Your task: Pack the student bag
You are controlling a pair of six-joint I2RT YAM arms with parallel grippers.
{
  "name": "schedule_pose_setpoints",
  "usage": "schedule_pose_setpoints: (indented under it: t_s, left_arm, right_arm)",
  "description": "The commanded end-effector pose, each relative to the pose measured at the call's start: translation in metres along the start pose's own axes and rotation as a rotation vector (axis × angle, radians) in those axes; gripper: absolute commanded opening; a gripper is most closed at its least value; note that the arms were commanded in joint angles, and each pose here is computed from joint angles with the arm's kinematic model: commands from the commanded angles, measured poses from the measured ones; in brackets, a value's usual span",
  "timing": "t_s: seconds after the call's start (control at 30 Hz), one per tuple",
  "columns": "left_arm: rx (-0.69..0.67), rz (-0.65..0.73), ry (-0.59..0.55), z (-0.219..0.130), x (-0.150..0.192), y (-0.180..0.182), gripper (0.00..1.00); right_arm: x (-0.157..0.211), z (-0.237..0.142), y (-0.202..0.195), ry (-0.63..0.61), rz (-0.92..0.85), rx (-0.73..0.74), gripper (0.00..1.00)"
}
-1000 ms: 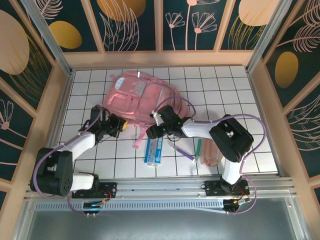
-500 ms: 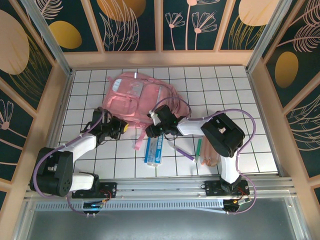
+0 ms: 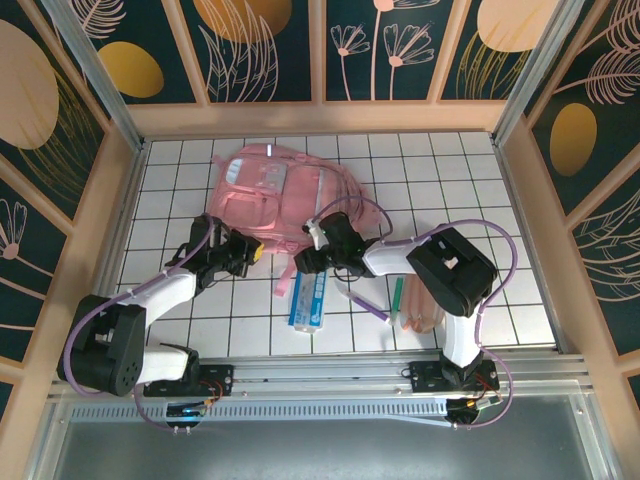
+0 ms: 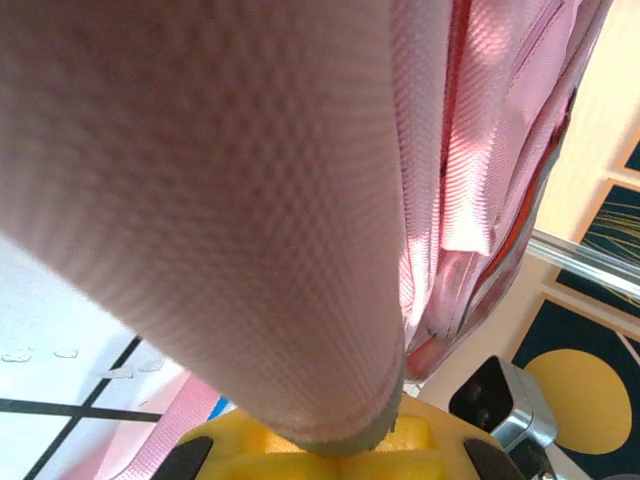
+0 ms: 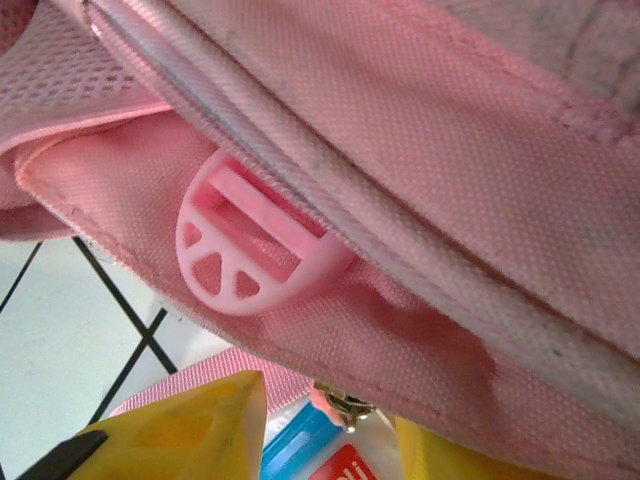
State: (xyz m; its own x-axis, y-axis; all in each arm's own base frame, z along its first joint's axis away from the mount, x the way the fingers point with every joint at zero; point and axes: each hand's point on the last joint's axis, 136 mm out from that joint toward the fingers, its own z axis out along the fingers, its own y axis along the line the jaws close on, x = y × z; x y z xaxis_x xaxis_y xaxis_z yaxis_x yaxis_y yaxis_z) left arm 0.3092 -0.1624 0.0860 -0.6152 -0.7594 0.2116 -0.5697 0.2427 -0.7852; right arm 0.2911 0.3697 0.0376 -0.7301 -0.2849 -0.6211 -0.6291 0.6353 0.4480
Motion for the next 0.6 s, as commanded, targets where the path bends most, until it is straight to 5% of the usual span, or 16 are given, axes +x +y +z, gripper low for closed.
schedule_pose_setpoints:
  t_s: [0.0,0.57]
  left_arm:
    - [0.081,-0.132,0.164,-0.006,0.036,-0.031,0.00]
    - [0.075,-0.143,0.116,-0.005,0.029,-0.024,0.00]
  right_arm:
    - [-0.034,-0.007,0.008,-0.120,-0.017,-0.027,0.37]
    - [-0.042,-0.040,-0.022,-0.182,0.111,0.113,0.00]
